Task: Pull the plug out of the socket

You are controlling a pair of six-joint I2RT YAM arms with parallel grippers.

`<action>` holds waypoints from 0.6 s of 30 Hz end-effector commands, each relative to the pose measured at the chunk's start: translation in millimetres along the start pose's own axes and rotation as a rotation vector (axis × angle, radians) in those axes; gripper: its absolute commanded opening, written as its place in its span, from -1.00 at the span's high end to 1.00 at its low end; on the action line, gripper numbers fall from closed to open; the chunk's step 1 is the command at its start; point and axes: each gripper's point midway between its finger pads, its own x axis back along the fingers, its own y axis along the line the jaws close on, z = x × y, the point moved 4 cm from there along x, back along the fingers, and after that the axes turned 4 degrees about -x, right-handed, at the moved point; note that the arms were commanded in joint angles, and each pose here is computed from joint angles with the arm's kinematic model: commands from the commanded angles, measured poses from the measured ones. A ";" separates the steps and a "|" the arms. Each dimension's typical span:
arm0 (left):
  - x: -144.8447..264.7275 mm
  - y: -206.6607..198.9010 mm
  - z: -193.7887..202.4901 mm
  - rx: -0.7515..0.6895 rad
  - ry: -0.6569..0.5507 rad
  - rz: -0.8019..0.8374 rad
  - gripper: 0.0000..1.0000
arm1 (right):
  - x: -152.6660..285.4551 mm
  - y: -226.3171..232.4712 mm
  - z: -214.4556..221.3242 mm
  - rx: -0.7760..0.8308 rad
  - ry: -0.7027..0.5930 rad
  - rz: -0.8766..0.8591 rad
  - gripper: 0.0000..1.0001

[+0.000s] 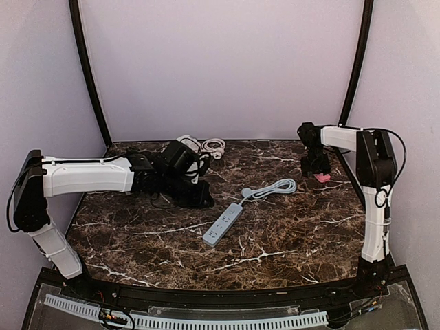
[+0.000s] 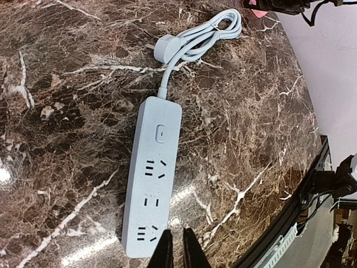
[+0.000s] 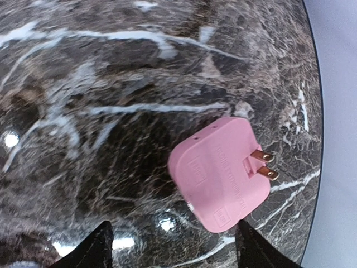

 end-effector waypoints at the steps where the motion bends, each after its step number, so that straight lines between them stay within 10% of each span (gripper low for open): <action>1: 25.6 10.7 -12.5 0.013 -0.059 -0.066 0.82 | 55.3 13.5 -9.5 -0.037 -0.117 -0.163 -0.54; 6: 48.2 44.7 -32.3 0.067 -0.138 -0.197 0.57 | 95.9 33.6 1.2 -0.035 -0.203 -0.318 -0.89; 18: 114.0 161.2 -54.7 0.303 -0.275 -0.698 0.17 | 157.1 70.2 46.7 0.013 -0.272 -0.599 -0.97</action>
